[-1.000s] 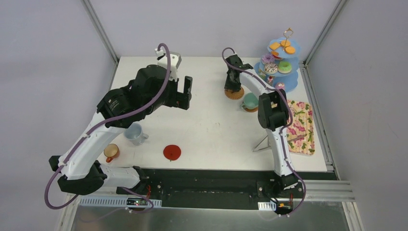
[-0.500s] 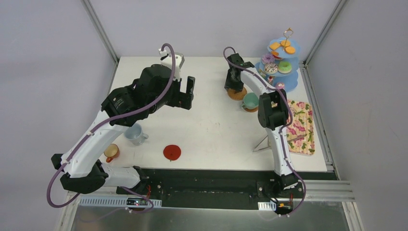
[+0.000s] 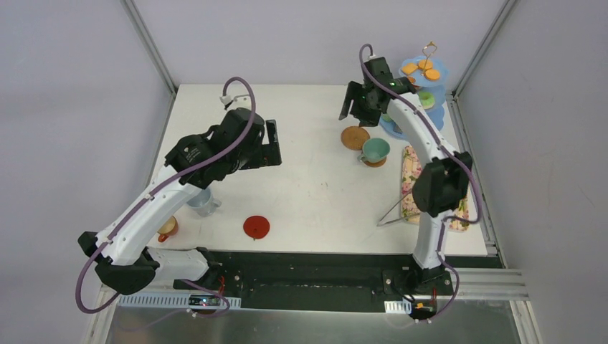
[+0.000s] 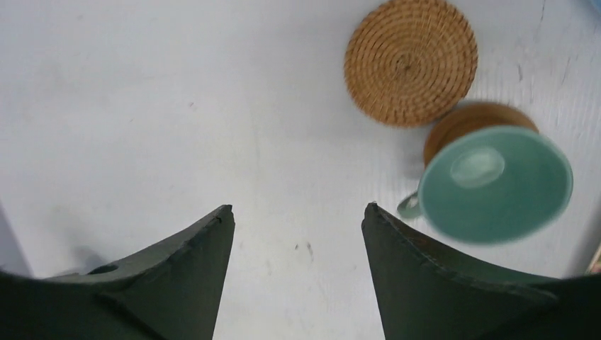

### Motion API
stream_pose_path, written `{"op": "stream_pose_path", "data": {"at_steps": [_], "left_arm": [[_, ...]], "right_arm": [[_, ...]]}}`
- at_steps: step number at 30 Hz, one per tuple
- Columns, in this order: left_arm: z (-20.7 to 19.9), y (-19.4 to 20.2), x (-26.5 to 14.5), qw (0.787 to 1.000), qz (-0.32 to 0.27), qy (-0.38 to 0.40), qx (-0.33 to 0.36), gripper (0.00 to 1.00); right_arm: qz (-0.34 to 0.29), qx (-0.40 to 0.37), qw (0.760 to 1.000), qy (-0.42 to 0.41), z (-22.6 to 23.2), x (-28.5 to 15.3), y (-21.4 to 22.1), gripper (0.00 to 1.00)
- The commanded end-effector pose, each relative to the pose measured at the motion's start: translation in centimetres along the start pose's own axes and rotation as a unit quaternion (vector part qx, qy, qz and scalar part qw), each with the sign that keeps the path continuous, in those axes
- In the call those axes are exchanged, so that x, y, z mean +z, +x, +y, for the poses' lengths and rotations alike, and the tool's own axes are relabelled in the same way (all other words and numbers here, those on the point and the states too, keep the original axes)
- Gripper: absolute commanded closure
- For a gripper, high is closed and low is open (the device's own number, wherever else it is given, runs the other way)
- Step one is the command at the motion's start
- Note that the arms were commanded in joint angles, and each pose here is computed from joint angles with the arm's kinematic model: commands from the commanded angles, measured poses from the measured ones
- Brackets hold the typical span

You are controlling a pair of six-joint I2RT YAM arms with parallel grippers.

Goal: Serve the afternoon tea

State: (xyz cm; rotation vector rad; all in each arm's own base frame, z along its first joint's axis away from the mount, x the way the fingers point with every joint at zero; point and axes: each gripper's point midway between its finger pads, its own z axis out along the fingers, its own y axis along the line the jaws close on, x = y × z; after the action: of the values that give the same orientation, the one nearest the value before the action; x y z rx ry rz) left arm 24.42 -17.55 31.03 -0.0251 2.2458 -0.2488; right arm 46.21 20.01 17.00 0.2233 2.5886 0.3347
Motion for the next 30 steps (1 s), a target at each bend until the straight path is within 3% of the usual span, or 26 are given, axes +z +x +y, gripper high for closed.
{"op": "stream_pose_path", "data": {"at_steps": [1, 5, 9, 11, 15, 23, 25, 30], "left_arm": [[3.8, -0.3, -0.6, 0.993, -0.007, -0.075, -0.096, 0.00], [9.3, 0.1, -0.6, 0.971, 0.006, -0.166, -0.170, 0.00], [15.2, 2.6, 0.1, 0.930, 0.061, -0.225, -0.284, 0.00], [18.0, 4.2, -0.1, 0.897, 0.074, -0.265, -0.345, 0.03], [22.3, 6.4, -1.8, 0.826, 0.047, -0.351, -0.438, 0.03], [23.4, 12.4, 0.0, 0.720, 0.065, -0.400, -0.564, 0.21], [24.1, 12.7, 0.4, 0.716, 0.043, -0.406, -0.567, 0.24], [24.3, 15.5, 2.0, 0.695, 0.067, -0.423, -0.578, 0.31]], "right_arm": [[0.016, 0.017, 0.996, -0.085, 2.3, -6.8, 3.0, 0.30], [0.039, 0.008, 0.994, -0.106, 2.5, -9.5, 6.6, 0.29], [0.048, -0.004, 0.991, -0.123, 2.6, -11.5, 9.6, 0.29], [0.054, -0.006, 0.991, -0.124, 2.4, -11.9, 10.7, 0.29], [0.066, -0.006, 0.990, -0.128, 2.0, -12.5, 12.3, 0.29], [0.067, -0.023, 0.991, -0.109, 0.5, -14.4, 13.2, 0.29], [0.062, -0.032, 0.992, -0.106, 0.1, -15.1, 13.3, 0.29], [0.060, -0.045, 0.992, -0.100, -0.6, -15.7, 13.6, 0.28]]}}
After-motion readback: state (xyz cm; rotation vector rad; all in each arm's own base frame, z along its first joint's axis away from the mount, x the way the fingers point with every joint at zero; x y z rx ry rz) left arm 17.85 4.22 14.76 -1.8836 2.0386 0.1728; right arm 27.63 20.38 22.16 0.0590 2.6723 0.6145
